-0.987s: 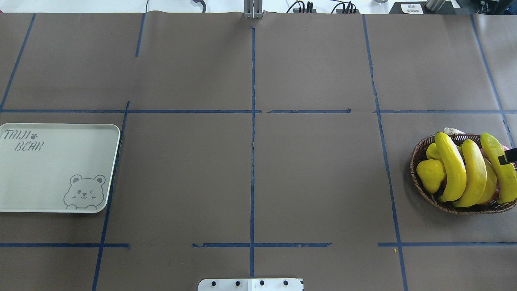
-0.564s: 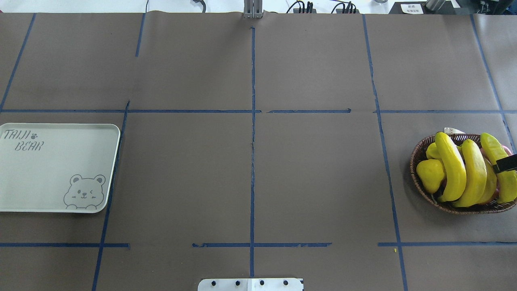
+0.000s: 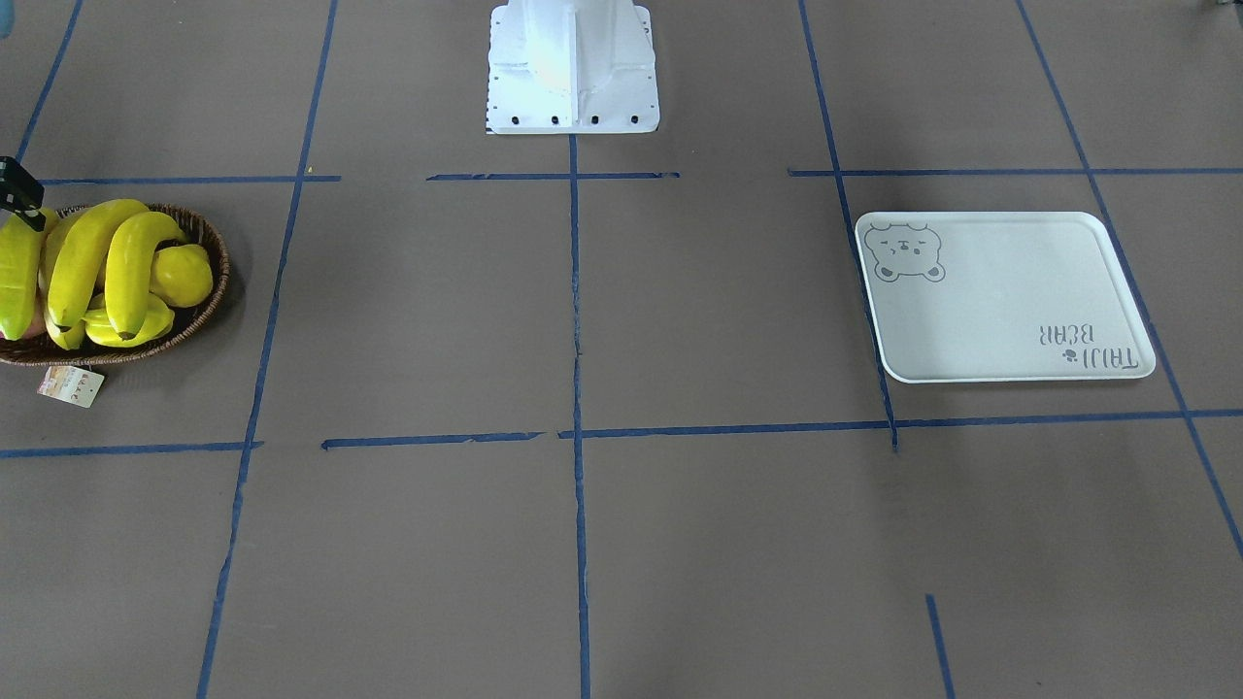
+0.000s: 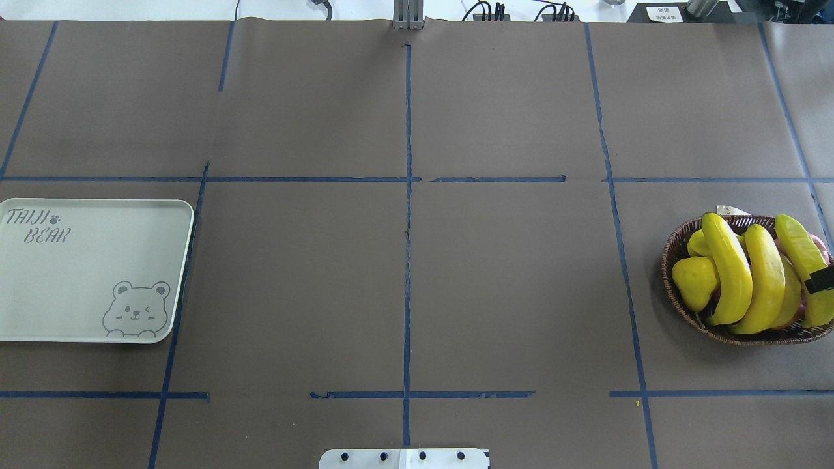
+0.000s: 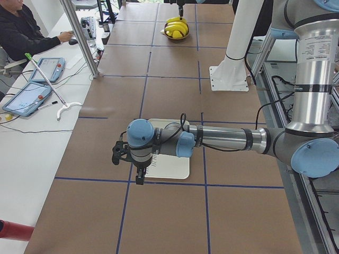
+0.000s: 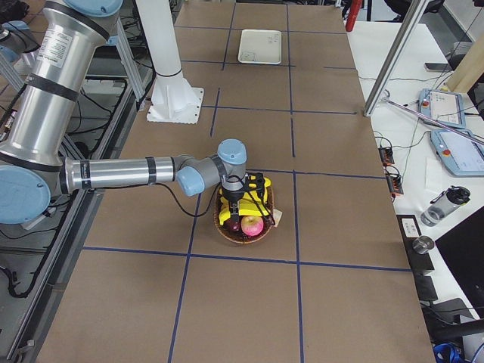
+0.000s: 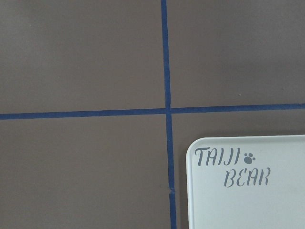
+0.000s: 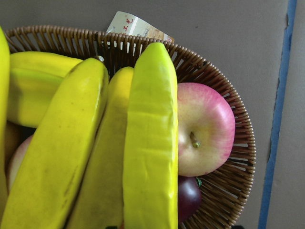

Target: Transfer all bananas from basket to plate

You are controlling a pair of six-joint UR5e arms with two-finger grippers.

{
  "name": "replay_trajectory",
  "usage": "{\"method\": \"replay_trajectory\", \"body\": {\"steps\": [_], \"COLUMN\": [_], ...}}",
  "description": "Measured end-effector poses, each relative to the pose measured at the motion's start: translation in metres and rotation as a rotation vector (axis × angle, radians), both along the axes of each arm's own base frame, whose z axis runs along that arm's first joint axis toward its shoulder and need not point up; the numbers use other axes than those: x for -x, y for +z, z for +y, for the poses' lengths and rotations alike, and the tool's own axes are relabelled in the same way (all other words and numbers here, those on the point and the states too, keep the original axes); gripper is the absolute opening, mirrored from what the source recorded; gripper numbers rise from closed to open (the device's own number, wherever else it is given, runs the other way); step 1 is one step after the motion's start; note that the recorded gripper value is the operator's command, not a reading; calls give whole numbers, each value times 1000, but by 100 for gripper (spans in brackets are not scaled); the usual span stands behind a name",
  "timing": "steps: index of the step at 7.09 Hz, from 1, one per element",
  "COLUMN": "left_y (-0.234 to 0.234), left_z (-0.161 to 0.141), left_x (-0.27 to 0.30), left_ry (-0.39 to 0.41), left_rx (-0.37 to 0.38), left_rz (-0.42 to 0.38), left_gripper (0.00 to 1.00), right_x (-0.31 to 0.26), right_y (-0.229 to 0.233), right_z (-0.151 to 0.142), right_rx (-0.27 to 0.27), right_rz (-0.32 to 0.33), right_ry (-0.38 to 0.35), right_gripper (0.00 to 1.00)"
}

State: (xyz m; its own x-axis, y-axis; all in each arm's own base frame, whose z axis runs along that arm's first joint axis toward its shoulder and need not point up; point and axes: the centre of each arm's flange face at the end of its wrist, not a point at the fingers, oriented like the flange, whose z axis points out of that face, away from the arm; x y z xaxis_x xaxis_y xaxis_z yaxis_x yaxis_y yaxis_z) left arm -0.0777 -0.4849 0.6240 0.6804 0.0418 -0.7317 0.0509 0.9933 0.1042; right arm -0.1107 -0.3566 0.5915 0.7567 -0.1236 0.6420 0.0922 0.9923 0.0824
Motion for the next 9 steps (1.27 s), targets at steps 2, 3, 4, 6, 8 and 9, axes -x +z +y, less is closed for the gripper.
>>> {"method": "replay_trajectory", "body": {"steps": [2, 3, 4, 6, 8, 9], "left_y": [0, 1, 1, -1, -2, -2], "left_z": [0, 0, 1, 1, 1, 1], "left_x": [0, 0, -1, -3, -3, -3], "left_ry": [0, 1, 2, 7, 7, 7], "left_rx": [1, 1, 1, 0, 1, 1], "left_rz": [0, 0, 8, 41, 50, 52], "left_gripper": [100, 100, 100, 100, 100, 100], "right_x": [7, 11, 14, 17, 17, 13], "right_y": [3, 6, 10, 14, 10, 8], "right_z": [2, 3, 3, 2, 1, 0], "right_rx": [5, 10, 15, 18, 11, 5], "right_rz": [3, 5, 9, 11, 3, 0], "right_ry": [-20, -31, -39, -46, -47, -39], "right_gripper": [79, 71, 48, 11, 0, 0]}}
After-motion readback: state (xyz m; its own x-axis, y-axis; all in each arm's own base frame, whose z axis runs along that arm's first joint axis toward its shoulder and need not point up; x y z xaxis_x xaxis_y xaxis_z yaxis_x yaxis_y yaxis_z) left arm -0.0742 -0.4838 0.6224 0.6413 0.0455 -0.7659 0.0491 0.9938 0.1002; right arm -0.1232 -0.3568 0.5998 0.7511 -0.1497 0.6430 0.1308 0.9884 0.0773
